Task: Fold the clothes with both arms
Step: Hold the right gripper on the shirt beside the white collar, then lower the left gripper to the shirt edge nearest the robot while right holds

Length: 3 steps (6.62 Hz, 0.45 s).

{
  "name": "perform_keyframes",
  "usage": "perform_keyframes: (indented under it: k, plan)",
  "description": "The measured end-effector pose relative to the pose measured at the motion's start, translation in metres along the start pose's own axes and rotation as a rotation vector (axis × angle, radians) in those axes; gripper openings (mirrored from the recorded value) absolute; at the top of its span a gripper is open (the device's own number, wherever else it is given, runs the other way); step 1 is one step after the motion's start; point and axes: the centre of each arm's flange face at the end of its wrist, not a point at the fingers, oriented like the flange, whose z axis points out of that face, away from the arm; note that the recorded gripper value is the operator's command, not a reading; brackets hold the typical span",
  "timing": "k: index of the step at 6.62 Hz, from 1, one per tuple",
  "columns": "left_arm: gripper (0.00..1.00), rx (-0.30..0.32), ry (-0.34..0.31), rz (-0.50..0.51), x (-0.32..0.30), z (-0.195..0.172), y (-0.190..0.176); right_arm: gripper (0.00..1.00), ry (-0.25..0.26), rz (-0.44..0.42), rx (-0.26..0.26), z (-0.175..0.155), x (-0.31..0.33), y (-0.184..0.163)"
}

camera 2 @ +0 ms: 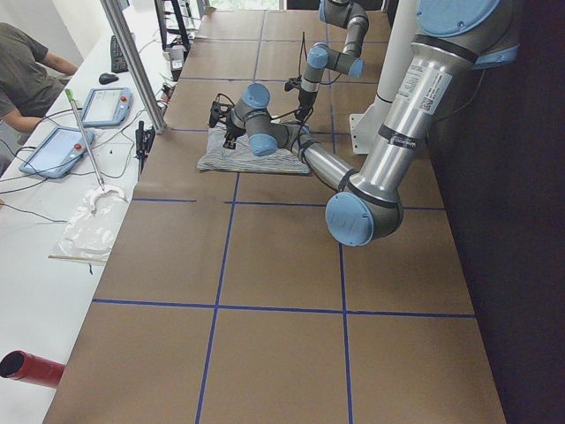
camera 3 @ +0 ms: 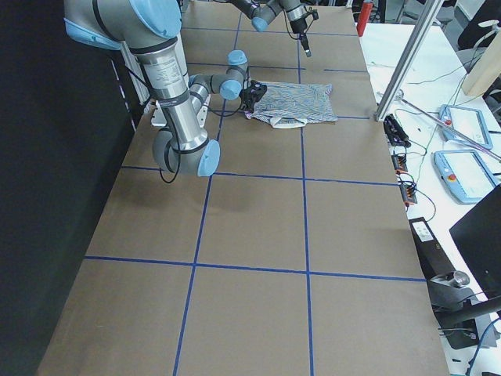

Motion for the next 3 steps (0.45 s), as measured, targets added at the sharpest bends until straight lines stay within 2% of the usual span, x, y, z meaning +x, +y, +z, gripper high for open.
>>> perform_keyframes:
  k: [3]
  plan:
    - [0.52, -0.020, 0.026, -0.076, 0.011, -0.007, 0.006, 0.00, -0.008, 0.022, 0.001, -0.012, 0.022, -0.006]
